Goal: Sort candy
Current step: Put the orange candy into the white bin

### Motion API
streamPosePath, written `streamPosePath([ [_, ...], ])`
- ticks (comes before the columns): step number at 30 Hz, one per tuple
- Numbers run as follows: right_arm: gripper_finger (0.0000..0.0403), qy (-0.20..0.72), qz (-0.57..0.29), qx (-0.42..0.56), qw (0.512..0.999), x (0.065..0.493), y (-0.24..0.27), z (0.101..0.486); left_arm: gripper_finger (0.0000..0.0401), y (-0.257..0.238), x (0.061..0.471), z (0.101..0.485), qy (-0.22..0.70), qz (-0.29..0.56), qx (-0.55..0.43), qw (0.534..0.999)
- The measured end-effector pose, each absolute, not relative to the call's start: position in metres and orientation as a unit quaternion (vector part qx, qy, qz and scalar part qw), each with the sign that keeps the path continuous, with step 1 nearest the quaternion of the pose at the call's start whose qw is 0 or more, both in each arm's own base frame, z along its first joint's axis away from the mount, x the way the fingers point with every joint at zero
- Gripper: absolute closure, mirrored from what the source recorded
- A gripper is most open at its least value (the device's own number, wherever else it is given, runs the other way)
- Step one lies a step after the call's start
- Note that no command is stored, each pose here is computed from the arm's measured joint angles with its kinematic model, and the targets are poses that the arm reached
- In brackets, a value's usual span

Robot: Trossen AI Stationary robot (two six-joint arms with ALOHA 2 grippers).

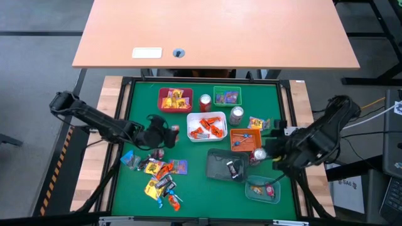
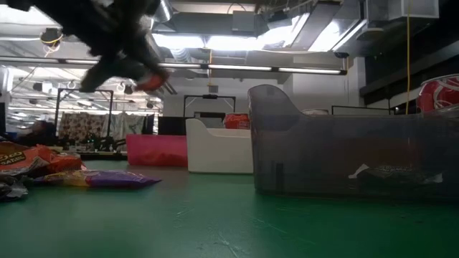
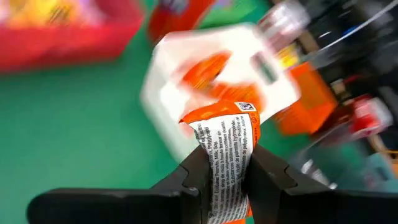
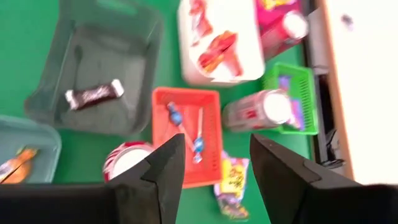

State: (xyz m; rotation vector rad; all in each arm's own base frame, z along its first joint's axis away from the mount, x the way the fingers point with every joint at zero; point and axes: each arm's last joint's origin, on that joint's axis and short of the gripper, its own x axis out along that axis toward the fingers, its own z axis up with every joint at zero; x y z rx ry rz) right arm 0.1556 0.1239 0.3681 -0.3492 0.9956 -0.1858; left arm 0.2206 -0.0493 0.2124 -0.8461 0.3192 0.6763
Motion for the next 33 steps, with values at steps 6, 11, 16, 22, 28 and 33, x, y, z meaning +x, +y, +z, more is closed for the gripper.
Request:
streamPosePath([
  [6,0.0223,0.428,-0.136,-0.138,0.883,0.148,0.098,0.383,0.0333,-0.038,0.246,0.223,0.084,0.288,-0.340,0.891],
  [11,0.0223,0.428,-0.171,-0.139,0.877,0.157,0.072,0.371,0.0333,-0.030,0.265,0.221,0.052,0.270,-0.279,0.920],
  [16,0.0223,0.477,-0.202,-0.142,0.844,0.156,0.040,0.348,0.0333,-0.023,0.281,0.214,0.040,0.248,-0.240,0.938],
  [22,0.0223,0.500,-0.238,-0.041,0.832,0.154,0.007,0.326,0.0333,-0.015,0.293,0.194,0.059,0.259,-0.212,0.940],
  [28,0.0223,0.536,-0.244,0.022,0.808,0.152,-0.017,0.305,0.0322,-0.009,0.300,0.173,0.095,0.265,-0.203,0.938],
  [33,0.0223,0.553,-0.245,0.042,0.795,0.152,-0.036,0.291,0.0295,-0.005,0.303,0.163,0.111,0.263,-0.202,0.937],
])
